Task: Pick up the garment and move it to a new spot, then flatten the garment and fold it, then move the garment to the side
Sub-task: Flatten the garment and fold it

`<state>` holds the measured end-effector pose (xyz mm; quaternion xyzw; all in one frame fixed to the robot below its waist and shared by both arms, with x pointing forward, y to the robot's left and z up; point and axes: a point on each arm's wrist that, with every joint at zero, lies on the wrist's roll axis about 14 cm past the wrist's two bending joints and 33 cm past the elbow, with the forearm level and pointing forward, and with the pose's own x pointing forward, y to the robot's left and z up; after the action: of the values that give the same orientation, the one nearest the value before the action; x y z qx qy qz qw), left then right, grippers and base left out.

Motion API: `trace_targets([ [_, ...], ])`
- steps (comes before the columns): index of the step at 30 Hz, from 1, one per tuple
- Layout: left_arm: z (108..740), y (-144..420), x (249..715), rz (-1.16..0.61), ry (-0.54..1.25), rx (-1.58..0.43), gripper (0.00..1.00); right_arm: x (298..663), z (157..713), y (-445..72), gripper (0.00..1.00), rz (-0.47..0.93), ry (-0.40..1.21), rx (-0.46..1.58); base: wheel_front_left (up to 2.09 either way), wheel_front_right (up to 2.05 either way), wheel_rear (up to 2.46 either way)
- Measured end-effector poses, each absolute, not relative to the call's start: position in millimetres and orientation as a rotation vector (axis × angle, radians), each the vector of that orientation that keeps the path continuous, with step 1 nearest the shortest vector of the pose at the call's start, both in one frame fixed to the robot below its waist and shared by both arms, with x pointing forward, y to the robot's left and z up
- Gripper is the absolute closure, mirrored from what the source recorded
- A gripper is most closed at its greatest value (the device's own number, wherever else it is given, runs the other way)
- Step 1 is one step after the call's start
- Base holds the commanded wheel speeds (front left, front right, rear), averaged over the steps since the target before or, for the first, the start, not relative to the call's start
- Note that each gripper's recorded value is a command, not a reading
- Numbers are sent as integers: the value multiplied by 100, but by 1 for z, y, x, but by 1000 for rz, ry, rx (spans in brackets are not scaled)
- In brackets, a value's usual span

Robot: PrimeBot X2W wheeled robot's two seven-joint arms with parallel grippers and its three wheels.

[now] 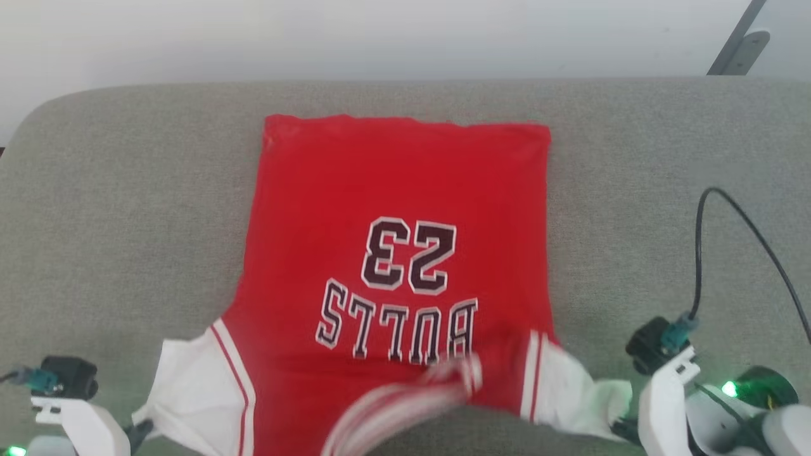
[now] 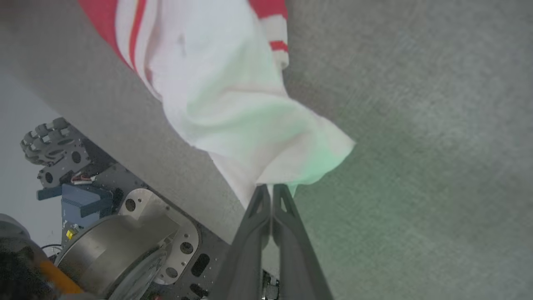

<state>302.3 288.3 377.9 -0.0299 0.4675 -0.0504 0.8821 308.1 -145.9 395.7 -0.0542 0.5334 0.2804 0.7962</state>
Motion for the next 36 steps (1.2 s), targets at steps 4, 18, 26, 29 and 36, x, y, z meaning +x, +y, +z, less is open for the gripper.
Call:
trace_targets([
  [4,371,288,292,-84,1004,-84,100,301,394,-153,100,588,1177,-113,0,0,0],
  [18,361,272,290,-93,1017,-166,100,327,410,-145,0,519,1083,-69,0,0,0],
  [26,357,269,299,-94,1002,-202,100,406,466,-139,0,424,771,-67,0,0,0],
  [29,355,268,307,-101,995,-208,100,439,479,-137,0,375,668,-70,0,0,0],
  [36,349,266,321,-121,989,-221,100,518,476,-134,0,269,588,-21,0,0,0],
])
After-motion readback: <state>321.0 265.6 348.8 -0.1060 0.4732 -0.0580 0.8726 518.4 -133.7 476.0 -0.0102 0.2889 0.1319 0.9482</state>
